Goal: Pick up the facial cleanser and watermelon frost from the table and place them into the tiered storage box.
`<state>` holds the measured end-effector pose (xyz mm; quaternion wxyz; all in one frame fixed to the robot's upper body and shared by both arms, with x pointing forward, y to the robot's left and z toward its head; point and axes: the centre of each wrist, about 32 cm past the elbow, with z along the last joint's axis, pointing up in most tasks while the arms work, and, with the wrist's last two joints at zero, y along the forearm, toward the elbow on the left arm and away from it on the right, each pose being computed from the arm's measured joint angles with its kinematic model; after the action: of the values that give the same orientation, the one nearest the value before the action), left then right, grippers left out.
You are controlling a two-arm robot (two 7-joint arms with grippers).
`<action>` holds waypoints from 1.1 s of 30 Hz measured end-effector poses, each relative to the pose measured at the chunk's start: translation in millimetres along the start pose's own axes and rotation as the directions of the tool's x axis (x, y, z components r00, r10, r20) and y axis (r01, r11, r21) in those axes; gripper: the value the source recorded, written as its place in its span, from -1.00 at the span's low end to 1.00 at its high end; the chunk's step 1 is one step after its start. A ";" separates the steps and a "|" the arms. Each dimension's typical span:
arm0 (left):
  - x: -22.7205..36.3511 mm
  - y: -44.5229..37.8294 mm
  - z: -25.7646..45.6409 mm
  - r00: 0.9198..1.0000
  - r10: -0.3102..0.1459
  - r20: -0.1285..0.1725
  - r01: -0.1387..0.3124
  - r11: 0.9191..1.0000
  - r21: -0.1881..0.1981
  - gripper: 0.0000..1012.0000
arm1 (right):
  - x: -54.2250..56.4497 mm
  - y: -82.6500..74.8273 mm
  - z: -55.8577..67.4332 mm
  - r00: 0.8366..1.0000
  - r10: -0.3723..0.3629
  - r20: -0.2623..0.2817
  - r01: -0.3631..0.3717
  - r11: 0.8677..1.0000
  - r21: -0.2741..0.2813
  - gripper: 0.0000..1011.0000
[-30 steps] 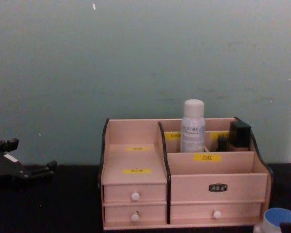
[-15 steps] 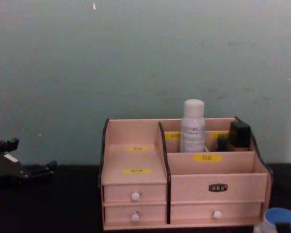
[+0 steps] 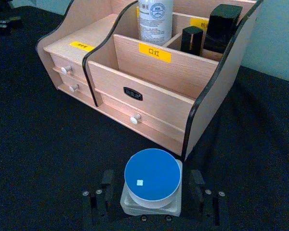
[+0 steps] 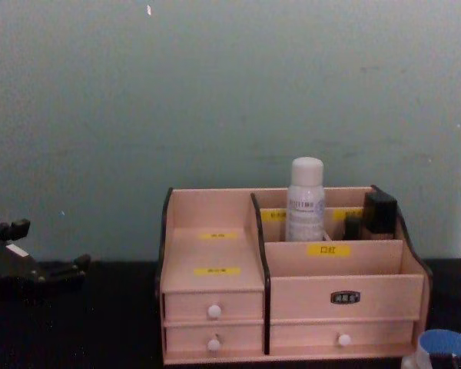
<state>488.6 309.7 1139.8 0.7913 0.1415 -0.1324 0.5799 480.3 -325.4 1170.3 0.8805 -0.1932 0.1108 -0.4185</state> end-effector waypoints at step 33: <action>0.0 0.0 0.0 1.000 0.000 0.000 0.000 1.000 0.000 0.98 | 0.5 8.2 -2.8 1.000 -0.002 -0.005 0.002 1.000 -0.010 0.98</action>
<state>488.6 309.7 1139.8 0.7913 0.1415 -0.1325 0.5799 485.3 -321.8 1164.3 0.8788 -0.1967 0.1150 -0.4192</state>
